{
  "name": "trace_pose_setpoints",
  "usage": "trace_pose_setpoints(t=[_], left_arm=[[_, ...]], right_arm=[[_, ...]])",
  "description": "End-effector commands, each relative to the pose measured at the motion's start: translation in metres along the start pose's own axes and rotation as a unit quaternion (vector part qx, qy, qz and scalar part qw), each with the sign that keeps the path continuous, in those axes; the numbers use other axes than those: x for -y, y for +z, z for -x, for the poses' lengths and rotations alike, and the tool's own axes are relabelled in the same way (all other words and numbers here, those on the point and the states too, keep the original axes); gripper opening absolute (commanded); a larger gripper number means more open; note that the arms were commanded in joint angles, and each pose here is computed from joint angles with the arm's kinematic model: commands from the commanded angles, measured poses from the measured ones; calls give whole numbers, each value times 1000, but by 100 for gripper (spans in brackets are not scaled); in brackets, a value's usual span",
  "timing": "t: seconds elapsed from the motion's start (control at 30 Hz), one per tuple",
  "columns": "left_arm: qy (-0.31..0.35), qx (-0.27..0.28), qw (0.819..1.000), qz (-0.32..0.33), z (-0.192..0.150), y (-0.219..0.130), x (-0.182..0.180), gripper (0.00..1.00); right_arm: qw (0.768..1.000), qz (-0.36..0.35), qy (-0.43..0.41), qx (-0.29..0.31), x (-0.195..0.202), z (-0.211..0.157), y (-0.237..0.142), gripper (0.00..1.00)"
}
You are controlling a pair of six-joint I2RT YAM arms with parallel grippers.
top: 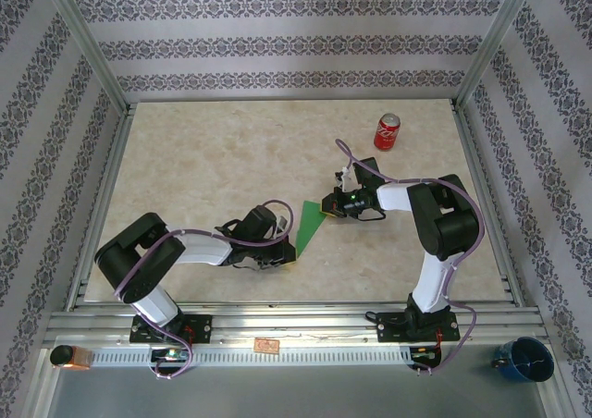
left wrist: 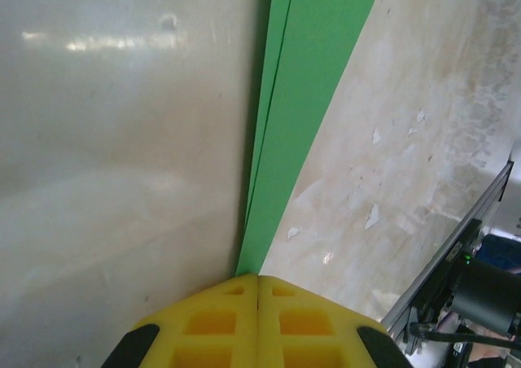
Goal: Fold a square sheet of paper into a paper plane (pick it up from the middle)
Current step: Fold the wing for the fifth time at the center of the table.
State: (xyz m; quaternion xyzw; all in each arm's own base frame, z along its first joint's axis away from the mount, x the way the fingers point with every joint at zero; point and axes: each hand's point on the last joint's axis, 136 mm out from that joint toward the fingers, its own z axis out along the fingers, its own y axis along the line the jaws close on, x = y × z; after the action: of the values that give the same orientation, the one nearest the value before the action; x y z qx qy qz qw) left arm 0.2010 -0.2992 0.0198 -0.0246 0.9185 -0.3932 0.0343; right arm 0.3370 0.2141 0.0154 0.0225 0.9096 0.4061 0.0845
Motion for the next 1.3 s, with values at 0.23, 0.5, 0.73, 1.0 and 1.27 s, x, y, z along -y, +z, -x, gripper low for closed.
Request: trace_pose_setpoints(t=[0.23,0.5,0.73,1.0,1.27], left_arm=[[62,19,998,-2,-3,-32,27,11],[26,126,992,15,48,-53,25,14],[-6,136,990,29,73,-50,15,18],[-3,129,992,-8,82,-44,33,14],[-5,120,993,-2,90,-35,36,14]], right_arm=[[996,-85,29,-11,52,-14,5,3],[997,-66,21,-18,46,-17,9,3],[999,-46,1,-22,36,-19,9,3],[999,-39,-3,-26,33,-21,9,3],[999,-25,-14,-27,25,-20,7,4]])
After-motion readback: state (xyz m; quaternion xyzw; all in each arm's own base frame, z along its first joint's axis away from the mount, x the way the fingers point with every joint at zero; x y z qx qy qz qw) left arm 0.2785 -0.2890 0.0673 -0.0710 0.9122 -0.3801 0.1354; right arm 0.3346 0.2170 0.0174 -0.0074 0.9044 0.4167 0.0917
